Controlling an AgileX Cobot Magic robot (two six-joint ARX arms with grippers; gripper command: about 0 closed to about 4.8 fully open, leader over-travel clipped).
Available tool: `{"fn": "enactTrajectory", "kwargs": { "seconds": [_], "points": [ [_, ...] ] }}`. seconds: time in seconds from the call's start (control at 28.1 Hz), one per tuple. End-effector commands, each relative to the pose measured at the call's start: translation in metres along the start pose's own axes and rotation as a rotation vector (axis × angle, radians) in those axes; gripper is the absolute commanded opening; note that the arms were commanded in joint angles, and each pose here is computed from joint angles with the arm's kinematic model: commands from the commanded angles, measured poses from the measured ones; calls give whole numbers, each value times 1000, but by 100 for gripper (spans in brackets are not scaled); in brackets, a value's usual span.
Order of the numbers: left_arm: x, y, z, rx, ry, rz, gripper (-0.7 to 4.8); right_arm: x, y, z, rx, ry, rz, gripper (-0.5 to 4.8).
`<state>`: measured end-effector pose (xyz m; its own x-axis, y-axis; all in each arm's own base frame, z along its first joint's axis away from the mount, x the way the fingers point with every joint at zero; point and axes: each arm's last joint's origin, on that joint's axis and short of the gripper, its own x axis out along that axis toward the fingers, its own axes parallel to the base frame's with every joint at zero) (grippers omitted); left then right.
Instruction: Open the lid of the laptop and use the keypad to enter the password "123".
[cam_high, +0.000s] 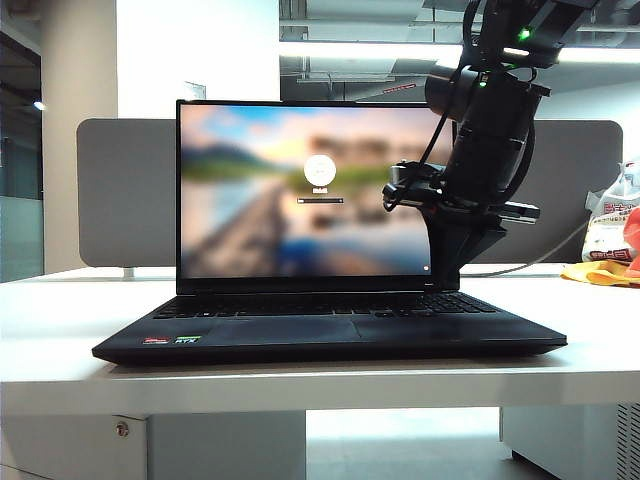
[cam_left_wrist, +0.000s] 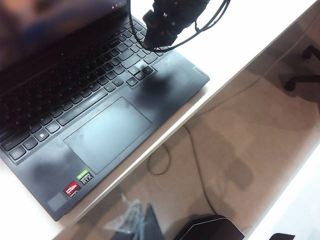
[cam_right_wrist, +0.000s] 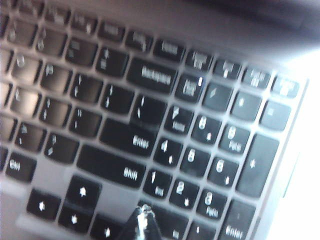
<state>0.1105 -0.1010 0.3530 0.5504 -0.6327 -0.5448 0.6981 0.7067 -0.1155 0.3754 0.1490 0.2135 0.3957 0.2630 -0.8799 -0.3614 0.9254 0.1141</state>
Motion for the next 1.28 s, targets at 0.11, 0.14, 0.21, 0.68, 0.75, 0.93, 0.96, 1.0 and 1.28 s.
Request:
{"fn": "enactTrajectory", "kwargs": {
  "seconds": [0.11,0.14,0.21,0.68,0.75,0.93,0.96,1.0,1.28],
  "points": [
    [-1,0,2,7,-18,-7,-6,16,-1,1,7,1,10,-1],
    [-1,0,2,7,-18,-7,-6,17,-1,2,7,-2,10,-1],
    [-1,0,2,7,-17,-7,-6,17,-1,3,6,-14,10,-1],
    [-1,0,2,7,-18,-7,-6,26,-4,1,29,7,6,-1],
    [-1,0,2,7,-18,-7,-6,30,-5,-2,32,30,5,-1],
    [-1,0,2,7,-18,-4,-6,22,-6,3,31,-7,0,-1],
    [-1,0,2,7,-18,-4,-6,19,-8,5,34,-17,-2,-1],
    [-1,0,2,7,-18,-4,-6,17,-9,4,37,-14,-5,-1],
    [-1,0,3,15,-26,3,-6,17,-19,0,58,22,-23,-1]
  ]
}}
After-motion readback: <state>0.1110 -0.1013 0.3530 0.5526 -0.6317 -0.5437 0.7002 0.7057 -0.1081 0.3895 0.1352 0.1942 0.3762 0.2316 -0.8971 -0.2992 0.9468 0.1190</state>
